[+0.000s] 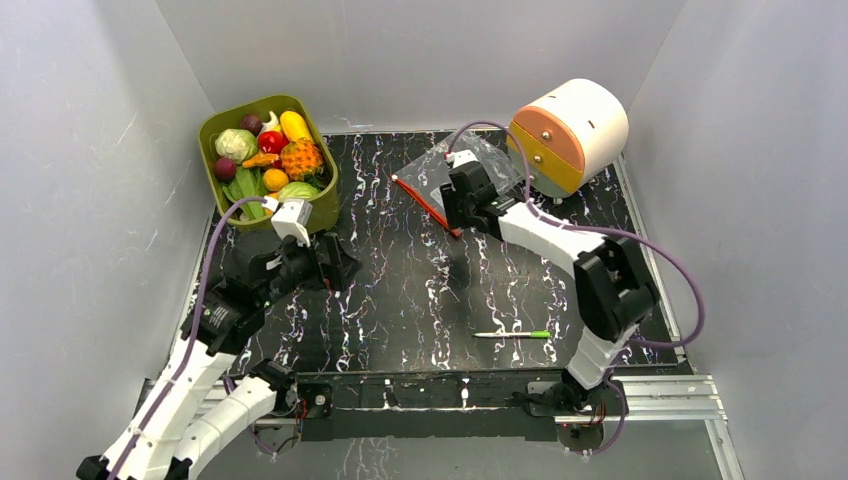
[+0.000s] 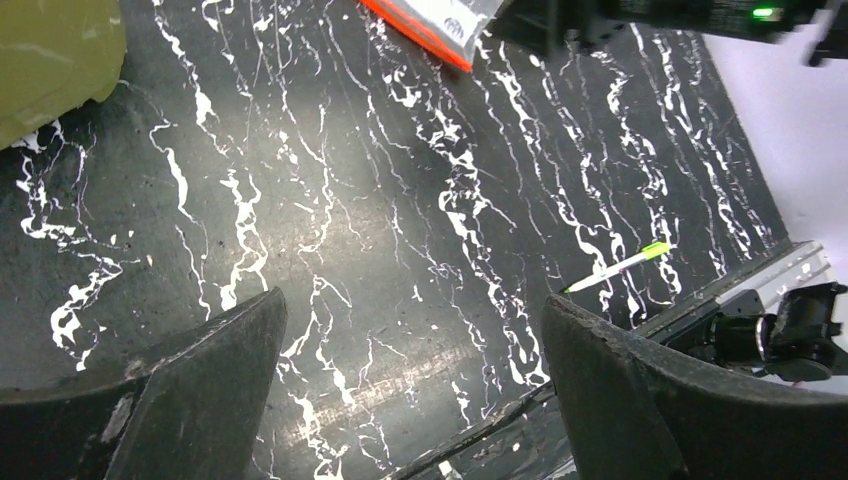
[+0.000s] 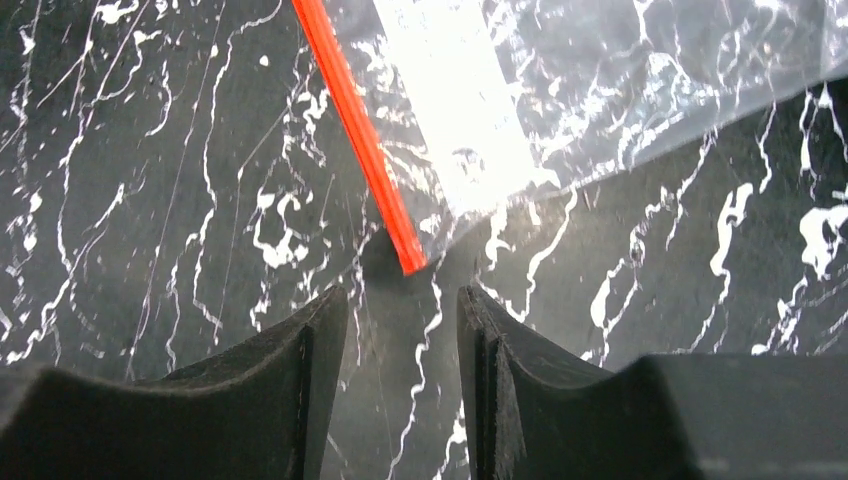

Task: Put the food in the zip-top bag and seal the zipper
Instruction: Pick up the zipper food storage bag at the center of the board.

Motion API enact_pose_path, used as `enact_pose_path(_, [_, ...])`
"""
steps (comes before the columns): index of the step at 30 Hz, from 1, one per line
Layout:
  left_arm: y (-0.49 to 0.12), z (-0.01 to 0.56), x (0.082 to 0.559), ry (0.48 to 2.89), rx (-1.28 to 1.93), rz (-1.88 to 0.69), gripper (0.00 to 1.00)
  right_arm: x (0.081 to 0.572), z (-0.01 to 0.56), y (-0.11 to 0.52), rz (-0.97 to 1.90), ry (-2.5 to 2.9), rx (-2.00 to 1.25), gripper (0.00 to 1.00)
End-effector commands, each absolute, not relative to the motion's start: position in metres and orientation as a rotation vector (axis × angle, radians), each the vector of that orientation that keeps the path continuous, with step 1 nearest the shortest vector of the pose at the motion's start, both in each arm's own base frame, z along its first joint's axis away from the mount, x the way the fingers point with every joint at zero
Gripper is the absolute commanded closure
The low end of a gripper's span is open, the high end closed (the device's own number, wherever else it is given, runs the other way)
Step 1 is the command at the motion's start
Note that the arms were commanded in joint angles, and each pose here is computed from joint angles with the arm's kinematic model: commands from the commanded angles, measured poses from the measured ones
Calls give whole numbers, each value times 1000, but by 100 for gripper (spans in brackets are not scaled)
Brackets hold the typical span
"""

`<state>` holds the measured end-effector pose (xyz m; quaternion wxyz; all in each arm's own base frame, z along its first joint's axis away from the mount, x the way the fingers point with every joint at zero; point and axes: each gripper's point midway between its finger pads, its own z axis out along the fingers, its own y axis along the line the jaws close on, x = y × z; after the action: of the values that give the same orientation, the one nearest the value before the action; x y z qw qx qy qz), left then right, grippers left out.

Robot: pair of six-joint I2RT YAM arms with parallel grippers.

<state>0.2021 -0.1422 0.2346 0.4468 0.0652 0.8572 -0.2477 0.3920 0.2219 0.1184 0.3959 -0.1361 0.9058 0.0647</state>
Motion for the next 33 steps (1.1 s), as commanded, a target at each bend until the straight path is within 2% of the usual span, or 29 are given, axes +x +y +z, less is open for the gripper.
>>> enact_pose_path(1, [-147,244,194,2063,219,-664,2,432,135,245,104,2174,-365,58])
enact_pose_path(14, [-149,258,190,2006,238,-696,2,470,90,265,-23,2220,-453,60])
enact_pose_path(22, [-139,261,187,1979,234,-654,2,471,67,263,-69,2253,-482,63])
enact_pose_path(29, [-137,266,184,1948,243,-656,2,468,43,258,-109,2292,-517,73])
enact_pose_path(33, [-130,265,186,1939,232,-607,2,463,40,255,-115,2303,-532,85])
